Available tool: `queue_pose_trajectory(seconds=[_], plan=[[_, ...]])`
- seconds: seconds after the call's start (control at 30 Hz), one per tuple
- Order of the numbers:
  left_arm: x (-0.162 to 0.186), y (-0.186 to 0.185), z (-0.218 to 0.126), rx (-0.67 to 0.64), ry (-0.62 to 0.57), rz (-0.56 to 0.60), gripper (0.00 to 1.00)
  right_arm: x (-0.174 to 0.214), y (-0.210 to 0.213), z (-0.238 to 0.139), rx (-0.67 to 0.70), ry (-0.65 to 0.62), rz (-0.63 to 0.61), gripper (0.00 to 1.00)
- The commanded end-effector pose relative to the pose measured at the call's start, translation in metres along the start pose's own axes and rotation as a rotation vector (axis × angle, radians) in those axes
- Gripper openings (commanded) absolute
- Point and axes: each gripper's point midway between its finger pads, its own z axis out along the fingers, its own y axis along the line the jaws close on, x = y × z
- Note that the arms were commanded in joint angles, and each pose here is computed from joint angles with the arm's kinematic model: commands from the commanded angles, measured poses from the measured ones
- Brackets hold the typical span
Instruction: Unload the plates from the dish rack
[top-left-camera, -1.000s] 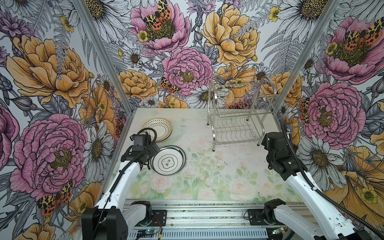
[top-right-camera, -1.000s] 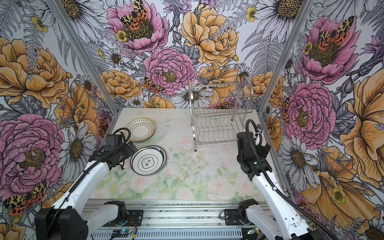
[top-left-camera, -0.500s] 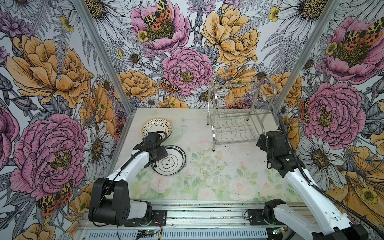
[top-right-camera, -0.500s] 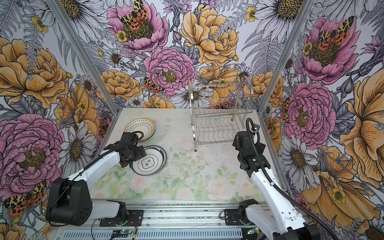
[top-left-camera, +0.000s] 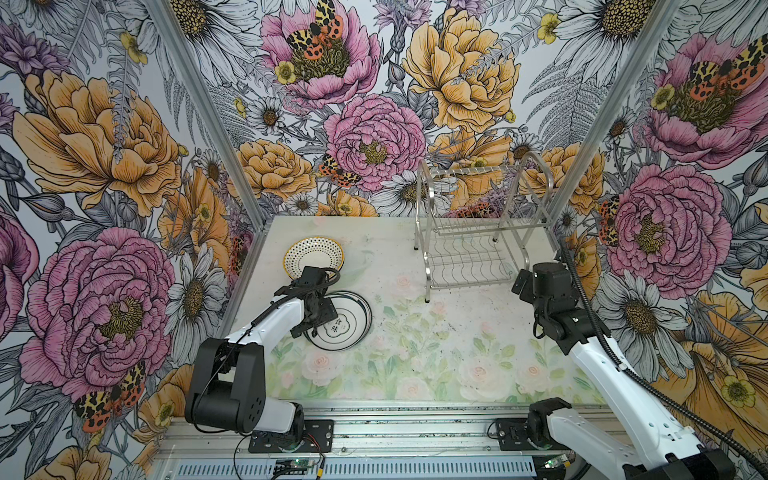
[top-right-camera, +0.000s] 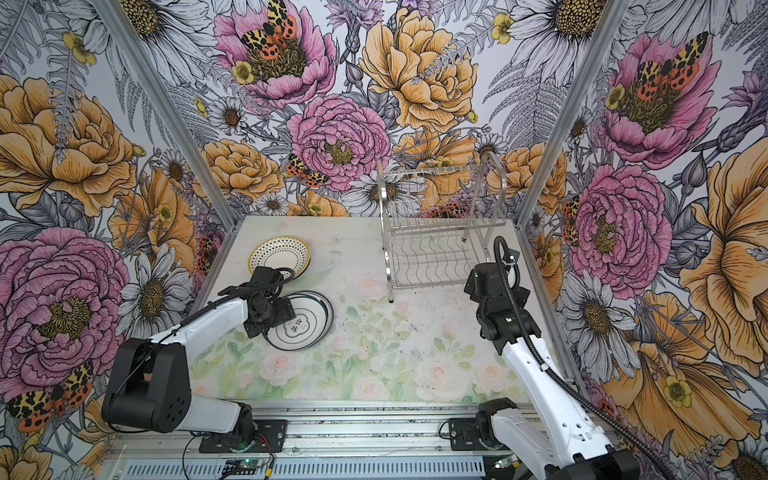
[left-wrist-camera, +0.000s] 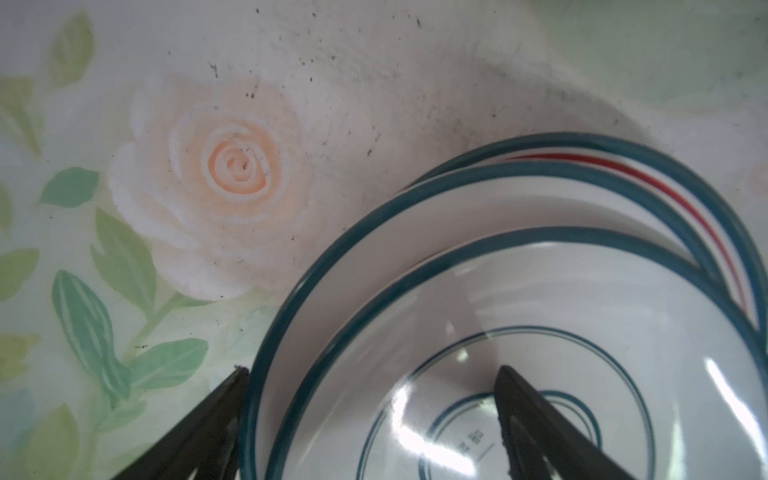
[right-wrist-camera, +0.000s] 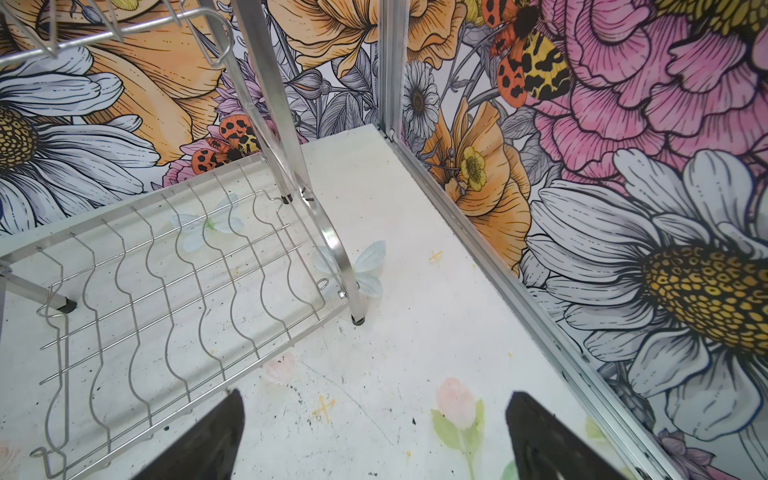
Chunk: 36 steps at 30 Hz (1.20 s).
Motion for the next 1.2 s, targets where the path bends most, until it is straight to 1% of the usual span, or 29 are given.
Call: queue_pose_trajectory(seconds=[0.0, 0.1, 0.23, 0.37, 0.47, 0.53, 0.73, 0.8, 0.83, 0.9, 0.93, 1.03, 1.17], plan=[[-0.007, -0.005, -0.004, -0.006, -0.024, 0.014, 0.86, 0.004, -0.004, 0.001, 0.009, 0.01, 0.016, 0.99], [-0.009, -0.009, -0.007, 0.007, -0.029, 0.015, 0.8, 0.004, -0.007, 0.001, 0.014, 0.008, 0.02, 0.99], [-0.01, -0.014, -0.008, 0.022, -0.027, 0.019, 0.7, 0.006, -0.007, 0.002, 0.015, 0.014, 0.022, 0.99], [-0.01, -0.012, -0.008, 0.016, -0.029, 0.018, 0.63, 0.005, -0.007, 0.002, 0.016, 0.013, 0.022, 0.99], [-0.01, -0.01, -0.007, 0.012, -0.024, 0.012, 0.54, 0.005, -0.008, 0.002, 0.017, 0.011, 0.022, 0.99], [-0.009, -0.009, -0.005, 0.009, -0.019, 0.015, 0.52, 0.006, -0.009, 0.002, 0.018, 0.013, 0.025, 0.99], [-0.008, -0.003, -0.004, -0.011, -0.021, 0.008, 0.41, 0.007, -0.008, 0.003, 0.012, 0.017, 0.034, 0.99], [-0.009, 0.0, -0.006, -0.02, -0.025, 0.002, 0.41, 0.007, -0.008, 0.003, 0.011, 0.019, 0.034, 0.99], [-0.011, 0.006, -0.008, -0.047, -0.041, 0.0, 0.44, 0.006, -0.009, 0.003, 0.011, 0.017, 0.037, 0.99], [-0.013, 0.013, -0.012, -0.084, -0.051, 0.0, 0.52, 0.006, -0.008, 0.002, 0.008, 0.015, 0.041, 0.99], [-0.013, 0.017, -0.013, -0.101, -0.053, 0.003, 0.54, 0.006, -0.009, 0.002, 0.009, 0.015, 0.043, 0.99], [-0.014, 0.026, -0.014, -0.135, -0.049, 0.004, 0.56, 0.004, -0.008, 0.002, 0.005, 0.013, 0.051, 0.99], [-0.012, 0.031, -0.008, -0.152, -0.03, 0.002, 0.55, 0.005, -0.007, 0.002, -0.002, 0.016, 0.056, 0.99]])
